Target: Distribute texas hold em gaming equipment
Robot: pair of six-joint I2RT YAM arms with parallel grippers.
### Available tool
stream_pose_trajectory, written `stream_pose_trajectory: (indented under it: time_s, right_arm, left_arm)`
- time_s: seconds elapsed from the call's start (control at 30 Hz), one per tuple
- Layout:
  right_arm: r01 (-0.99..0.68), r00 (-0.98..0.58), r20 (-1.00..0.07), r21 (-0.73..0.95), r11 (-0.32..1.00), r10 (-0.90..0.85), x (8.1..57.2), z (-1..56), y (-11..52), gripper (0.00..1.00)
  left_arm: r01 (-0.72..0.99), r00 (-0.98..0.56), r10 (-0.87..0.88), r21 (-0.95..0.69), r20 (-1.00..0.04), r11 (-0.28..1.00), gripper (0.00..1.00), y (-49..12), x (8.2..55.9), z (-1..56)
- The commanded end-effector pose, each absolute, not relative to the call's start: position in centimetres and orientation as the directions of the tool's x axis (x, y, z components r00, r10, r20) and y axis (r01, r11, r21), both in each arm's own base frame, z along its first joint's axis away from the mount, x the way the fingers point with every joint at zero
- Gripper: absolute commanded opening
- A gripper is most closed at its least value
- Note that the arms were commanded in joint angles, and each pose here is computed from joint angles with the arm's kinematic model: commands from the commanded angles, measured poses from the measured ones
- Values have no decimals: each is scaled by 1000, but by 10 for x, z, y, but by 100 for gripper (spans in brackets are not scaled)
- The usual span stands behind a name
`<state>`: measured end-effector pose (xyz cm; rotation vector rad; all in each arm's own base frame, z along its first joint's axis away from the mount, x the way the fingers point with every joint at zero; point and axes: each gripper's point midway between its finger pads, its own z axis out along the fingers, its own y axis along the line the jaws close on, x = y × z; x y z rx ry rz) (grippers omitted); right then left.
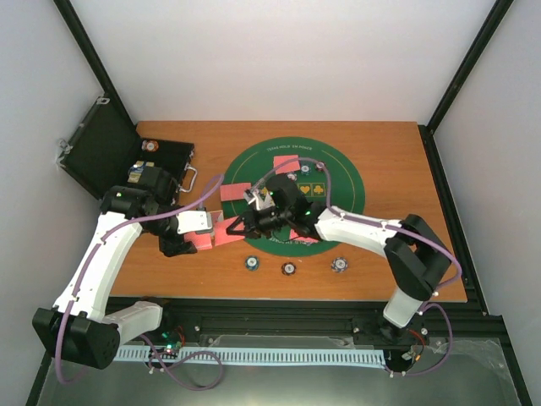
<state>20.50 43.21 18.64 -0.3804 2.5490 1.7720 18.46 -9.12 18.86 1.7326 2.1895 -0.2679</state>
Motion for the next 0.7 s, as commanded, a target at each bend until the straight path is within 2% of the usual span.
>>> stream_pose_trajectory:
  time_s: [0.0,0.07,0.17,0.23,0.33,0.4,0.47,0.53,0.6,0.67]
  right_arm:
    - [-273,-961,-231,887,373,-152,227,206,398,3]
    - [-300,-954,-268,841,450,-134,245,206,378,3]
    - [-355,-927,-349,688,633,-139,282,198,345,3]
    - [-407,-884,-430,523,749,-180,309,198,326,3]
    - [-388,-854,-451,224,894,-257,345,179,293,3]
    - [-330,-836,-448,-53,942,-318,376,159,262,3]
    - [-278,-825,-415,-292,915,-383,397,148,239,3]
    - [-245,-815,-359,-497,832,-455,411,140,223,3]
    - [-238,-796,-300,-644,727,-526,419,131,217,3]
    - [-244,-786,-248,-718,652,-567,424,120,217,3]
  left_arm:
    - [969,-183,894,78,-408,234,3,-96,184,200]
    - [969,-183,894,78,-408,234,3,-96,184,201]
    - [969,-183,895,80,-407,234,3,-95,185,201]
    - [969,-183,896,79,-403,234,3,-95,184,200]
    - [969,-188,897,73,-399,235,3,-94,184,198]
    - [969,-191,897,70,-399,237,3,-94,184,198]
    - [969,-192,895,66,-402,237,3,-95,184,198]
    - [969,-192,897,65,-399,236,3,-95,183,197]
    - [969,-194,898,66,-394,238,3,-94,184,197]
    - [969,-193,900,67,-391,237,3,-93,184,196]
